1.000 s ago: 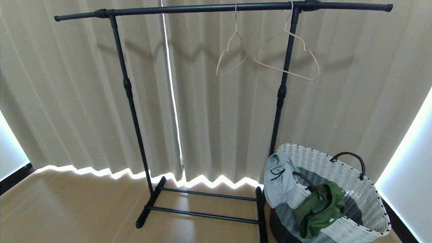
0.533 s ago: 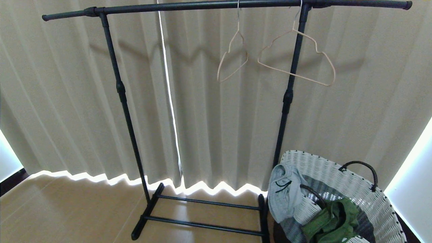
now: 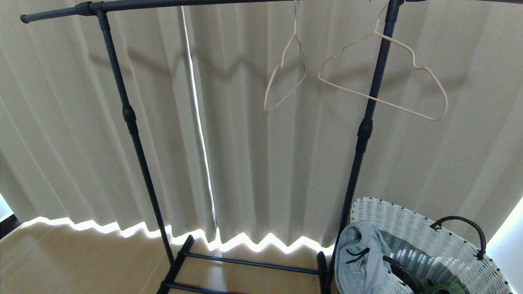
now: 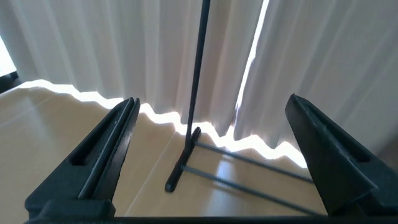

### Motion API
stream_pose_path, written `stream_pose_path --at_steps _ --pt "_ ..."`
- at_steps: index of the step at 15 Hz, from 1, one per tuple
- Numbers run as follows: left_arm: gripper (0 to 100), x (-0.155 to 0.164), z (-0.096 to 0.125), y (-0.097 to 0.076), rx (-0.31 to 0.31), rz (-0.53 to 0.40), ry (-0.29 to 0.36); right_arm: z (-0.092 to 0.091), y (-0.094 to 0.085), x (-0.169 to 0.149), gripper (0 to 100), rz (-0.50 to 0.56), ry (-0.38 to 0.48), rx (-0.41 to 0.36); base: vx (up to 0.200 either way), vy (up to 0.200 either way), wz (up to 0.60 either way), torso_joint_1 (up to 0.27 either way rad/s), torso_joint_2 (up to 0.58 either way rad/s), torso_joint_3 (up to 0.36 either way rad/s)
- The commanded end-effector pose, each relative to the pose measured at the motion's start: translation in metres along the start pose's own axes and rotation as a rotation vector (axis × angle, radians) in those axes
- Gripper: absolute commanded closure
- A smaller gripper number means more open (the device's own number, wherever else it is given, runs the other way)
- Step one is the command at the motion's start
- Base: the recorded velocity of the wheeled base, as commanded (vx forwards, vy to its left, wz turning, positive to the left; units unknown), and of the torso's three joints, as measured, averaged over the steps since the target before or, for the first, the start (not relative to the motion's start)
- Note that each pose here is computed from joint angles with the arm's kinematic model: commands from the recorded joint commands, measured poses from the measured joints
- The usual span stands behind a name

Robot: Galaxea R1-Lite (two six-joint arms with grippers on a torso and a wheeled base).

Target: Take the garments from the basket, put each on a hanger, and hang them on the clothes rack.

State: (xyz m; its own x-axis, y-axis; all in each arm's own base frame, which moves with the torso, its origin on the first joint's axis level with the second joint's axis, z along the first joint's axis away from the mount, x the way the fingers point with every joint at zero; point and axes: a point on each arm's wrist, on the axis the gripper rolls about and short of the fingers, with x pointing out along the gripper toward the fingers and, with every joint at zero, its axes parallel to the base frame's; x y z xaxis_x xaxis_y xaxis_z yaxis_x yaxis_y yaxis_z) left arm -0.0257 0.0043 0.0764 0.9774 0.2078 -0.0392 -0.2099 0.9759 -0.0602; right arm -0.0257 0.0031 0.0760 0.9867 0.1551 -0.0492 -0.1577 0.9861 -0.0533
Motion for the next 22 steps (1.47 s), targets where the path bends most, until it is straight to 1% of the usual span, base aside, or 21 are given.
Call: stream_pose_path --at_steps 1,3,7,8,9,10,11,12,13,14,15,16,17,18,19,21,22 --pt "0 0.0 0.0 0.0 -0.001 0.001 0.0 0.0 0.0 0.0 0 0.001 -0.001 -0.001 0.0 0.0 0.0 0.0 0.0 0.0" --pt "0 0.0 0.0 0.0 -0.001 0.001 0.0 0.0 0.0 0.0 0 0.004 0.001 -0.016 0.0 0.0 0.0 0.0 0.0 0.0" --pt "0 0.0 0.0 0.0 0.005 -0.008 0.0 0.0 0.0 0.0 0 -0.005 0.006 -0.015 0.0 0.0 0.0 0.0 0.0 0.0" --pt "0 0.0 0.0 -0.001 0.008 -0.033 0.002 0.0 -0.001 0.0 0 -0.026 0.012 -0.016 0.0 0.0 0.0 0.0 0.0 0.0" --pt "0 0.0 0.0 -0.002 0.035 -0.097 0.006 0.0 -0.001 -0.001 0 -0.057 0.012 -0.017 0.0 0.0 0.0 0.0 0.0 0.0" --pt "0 -0.001 0.0 -0.004 0.063 -0.16 0.004 0.0 -0.001 -0.001 0 -0.063 0.014 -0.018 0.0 0.0 0.0 0.0 0.0 0.0" --pt "0 -0.001 0.0 -0.004 0.066 -0.196 0.005 0.001 -0.002 -0.001 0 -0.073 0.017 -0.024 0.0 0.0 0.0 0.0 0.0 0.0" --pt "0 -0.001 0.001 -0.005 0.068 -0.205 0.004 0.009 -0.002 -0.001 0 -0.088 0.022 -0.04 0.0 0.0 0.0 0.0 0.0 0.0" --pt "0 -0.001 0.001 -0.005 0.074 -0.209 0.003 0.027 -0.004 0.0 0 -0.082 0.051 -0.087 0.0 0.0 0.0 0.0 0.0 0.0" --pt "0 -0.001 0.001 -0.005 0.074 -0.212 0.003 0.045 -0.006 0.006 0 -0.087 0.094 -0.104 0.0 0.0 0.0 0.0 0.0 0.0" --pt "0 -0.001 0.001 -0.005 0.074 -0.212 0.003 0.057 -0.008 0.018 0 -0.081 0.173 -0.151 0.0 0.0 0.0 0.0 0.0 0.0" --pt "0 -0.001 0.001 -0.005 0.074 -0.212 0.003 0.059 -0.009 0.022 0 -0.082 0.203 -0.175 0.0 0.0 0.0 0.0 0.0 0.0" --pt "0 -0.001 0.001 -0.005 0.074 -0.212 0.003 0.063 -0.013 0.042 0 -0.077 0.35 -0.287 0.0 0.0 0.0 0.0 0.0 0.0" --pt "0 -0.001 0.0 -0.005 0.074 -0.212 0.005 0.058 -0.018 0.065 0 -0.074 0.528 -0.328 0.0 0.0 0.0 0.0 0.0 0.0" --pt "0 -0.001 0.0 -0.005 0.074 -0.211 0.005 0.053 -0.021 0.081 0 -0.053 0.642 -0.333 0.0 0.0 0.0 0.0 0.0 0.0" --pt "0 -0.001 0.0 -0.005 0.074 -0.209 0.005 0.043 -0.024 0.102 0 0.005 0.802 -0.344 0.0 0.0 0.0 0.0 0.0 0.0" --pt "0 -0.001 0.0 -0.005 0.074 -0.209 0.005 0.037 -0.024 0.107 0 0.033 0.856 -0.354 0.0 0.0 0.0 0.0 0.0 0.0"
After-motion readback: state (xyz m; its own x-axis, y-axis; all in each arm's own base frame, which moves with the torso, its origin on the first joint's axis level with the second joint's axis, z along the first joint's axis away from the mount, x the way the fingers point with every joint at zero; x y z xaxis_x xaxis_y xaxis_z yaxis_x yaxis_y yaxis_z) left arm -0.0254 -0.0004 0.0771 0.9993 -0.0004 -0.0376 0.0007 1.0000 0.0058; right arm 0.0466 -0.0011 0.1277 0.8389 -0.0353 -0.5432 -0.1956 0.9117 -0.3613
